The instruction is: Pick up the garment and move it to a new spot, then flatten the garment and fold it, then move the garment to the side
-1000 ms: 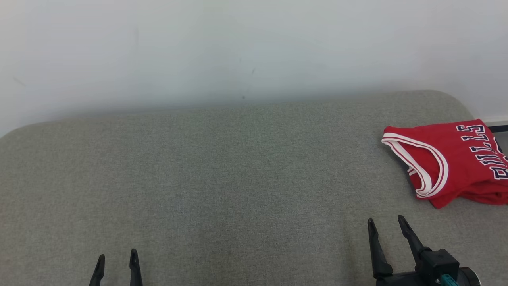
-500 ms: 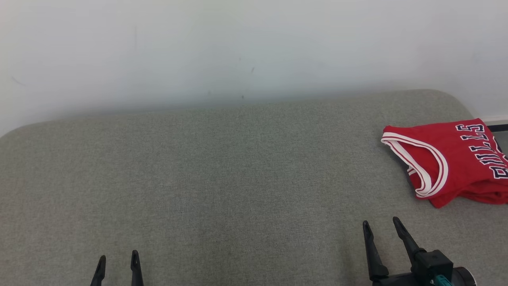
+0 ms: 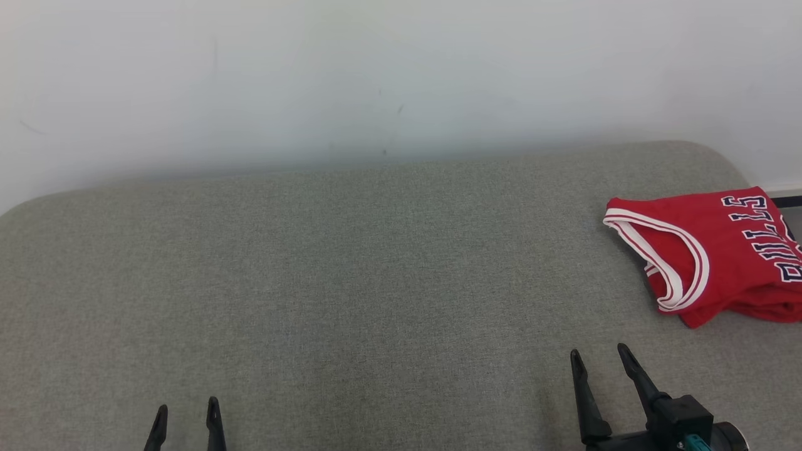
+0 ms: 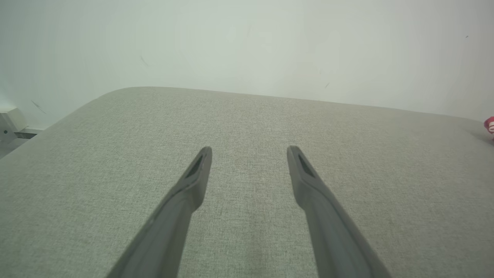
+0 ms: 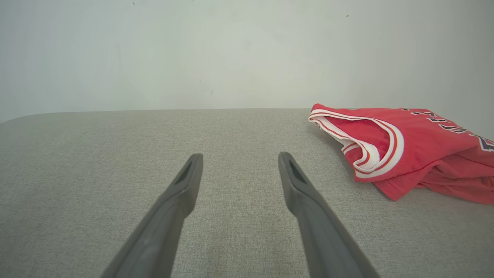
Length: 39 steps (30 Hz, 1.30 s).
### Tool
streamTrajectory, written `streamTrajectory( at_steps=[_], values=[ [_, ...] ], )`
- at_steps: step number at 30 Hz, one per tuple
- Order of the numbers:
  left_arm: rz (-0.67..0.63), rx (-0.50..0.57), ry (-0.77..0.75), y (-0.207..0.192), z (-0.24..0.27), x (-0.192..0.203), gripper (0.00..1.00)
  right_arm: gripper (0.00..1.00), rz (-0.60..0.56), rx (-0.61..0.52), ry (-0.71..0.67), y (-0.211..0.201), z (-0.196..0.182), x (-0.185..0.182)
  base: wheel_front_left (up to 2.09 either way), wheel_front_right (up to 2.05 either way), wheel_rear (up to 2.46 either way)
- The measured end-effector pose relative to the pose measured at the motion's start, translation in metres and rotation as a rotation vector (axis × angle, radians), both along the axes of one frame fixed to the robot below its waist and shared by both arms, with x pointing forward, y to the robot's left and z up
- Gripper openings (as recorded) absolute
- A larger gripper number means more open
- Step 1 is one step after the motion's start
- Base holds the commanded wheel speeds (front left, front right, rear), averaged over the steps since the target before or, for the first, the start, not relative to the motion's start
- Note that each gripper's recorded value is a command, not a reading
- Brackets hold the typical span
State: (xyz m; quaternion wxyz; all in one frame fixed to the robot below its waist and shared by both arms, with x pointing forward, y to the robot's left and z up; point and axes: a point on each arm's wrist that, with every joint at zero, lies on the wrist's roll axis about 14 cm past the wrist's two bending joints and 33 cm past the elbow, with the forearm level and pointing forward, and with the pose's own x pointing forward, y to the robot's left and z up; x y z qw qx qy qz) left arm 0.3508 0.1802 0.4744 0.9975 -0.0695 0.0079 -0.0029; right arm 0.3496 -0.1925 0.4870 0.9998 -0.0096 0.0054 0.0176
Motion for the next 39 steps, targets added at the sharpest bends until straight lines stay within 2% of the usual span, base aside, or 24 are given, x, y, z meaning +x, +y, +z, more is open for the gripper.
streamTrajectory(
  at_steps=[1,8,27,39],
  values=[
    [-0.005,-0.001,0.002,-0.001,-0.001,0.0,0.0,0.0,0.0,0.001,0.001,0.0,0.0,0.0,0.0,0.0,0.0],
    [0.001,-0.024,0.08,0.0,-0.022,-0.007,0.0,0.0,-0.014,0.03,0.091,-0.002,-0.026,-0.009,0.0,0.0,0.0],
    [0.078,-0.381,0.11,0.01,-0.021,0.001,0.0,0.0,-0.097,0.423,0.093,-0.012,-0.022,-0.001,0.0,0.0,0.0],
    [0.098,-0.561,0.11,0.013,-0.017,0.007,0.0,0.0,-0.119,0.62,0.086,-0.015,-0.017,0.005,0.0,0.0,0.0]
  ],
)
